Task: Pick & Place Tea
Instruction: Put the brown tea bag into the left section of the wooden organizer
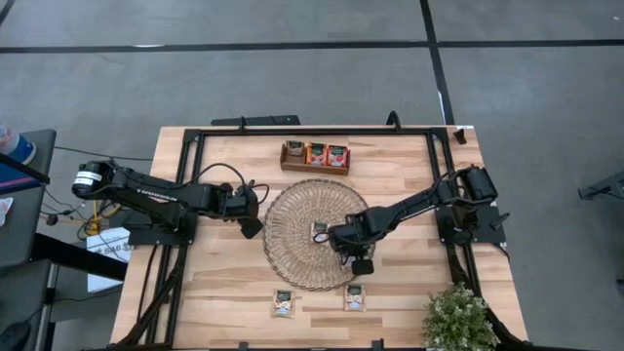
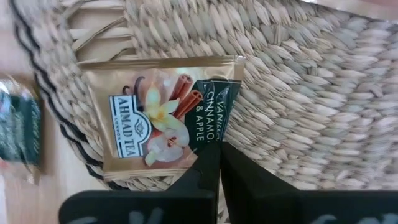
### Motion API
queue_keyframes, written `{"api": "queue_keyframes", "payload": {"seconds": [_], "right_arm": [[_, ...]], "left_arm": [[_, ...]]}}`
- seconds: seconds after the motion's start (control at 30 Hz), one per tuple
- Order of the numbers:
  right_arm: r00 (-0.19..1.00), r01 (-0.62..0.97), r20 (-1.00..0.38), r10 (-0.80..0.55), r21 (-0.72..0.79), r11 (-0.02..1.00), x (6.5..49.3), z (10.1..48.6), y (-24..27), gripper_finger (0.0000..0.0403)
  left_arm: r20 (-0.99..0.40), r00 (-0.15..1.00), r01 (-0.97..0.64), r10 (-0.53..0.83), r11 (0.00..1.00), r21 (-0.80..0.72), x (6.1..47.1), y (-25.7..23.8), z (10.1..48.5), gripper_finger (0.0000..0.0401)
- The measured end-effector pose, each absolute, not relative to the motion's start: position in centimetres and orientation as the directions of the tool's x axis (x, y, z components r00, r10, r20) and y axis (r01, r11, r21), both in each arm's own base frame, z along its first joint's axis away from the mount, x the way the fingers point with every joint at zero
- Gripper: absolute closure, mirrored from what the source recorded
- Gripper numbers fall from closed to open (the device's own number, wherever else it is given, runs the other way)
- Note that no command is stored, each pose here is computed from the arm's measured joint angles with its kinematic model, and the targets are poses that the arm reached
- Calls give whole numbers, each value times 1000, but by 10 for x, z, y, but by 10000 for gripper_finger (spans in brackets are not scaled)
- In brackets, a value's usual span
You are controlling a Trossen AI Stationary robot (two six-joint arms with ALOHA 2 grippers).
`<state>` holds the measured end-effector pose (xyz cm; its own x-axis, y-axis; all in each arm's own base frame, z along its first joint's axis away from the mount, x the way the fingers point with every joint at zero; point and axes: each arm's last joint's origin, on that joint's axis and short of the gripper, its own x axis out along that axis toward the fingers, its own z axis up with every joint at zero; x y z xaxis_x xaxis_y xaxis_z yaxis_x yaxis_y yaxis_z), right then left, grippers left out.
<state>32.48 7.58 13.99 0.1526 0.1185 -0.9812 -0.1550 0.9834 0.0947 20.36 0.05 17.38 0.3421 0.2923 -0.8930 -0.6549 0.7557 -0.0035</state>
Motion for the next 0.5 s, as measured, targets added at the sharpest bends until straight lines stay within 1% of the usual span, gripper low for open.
{"api": "queue_keyframes", "payload": {"seconds": [0.17, 0.3, 0.5], "right_arm": [[136, -157, -988, 71, 49, 986, 331, 157, 76, 402], [153, -174, -988, 1, -26, 984, 339, 176, 76, 402], [189, -195, -969, -157, -194, 961, 349, 206, 73, 403]], "left_arm": [[-888, 356, -654, 290, 756, -15, 205, 0, 174, 300], [-893, 384, -614, 236, 787, -56, 209, -1, 178, 300], [-867, 465, -541, 181, 833, -116, 223, -3, 202, 300]]}}
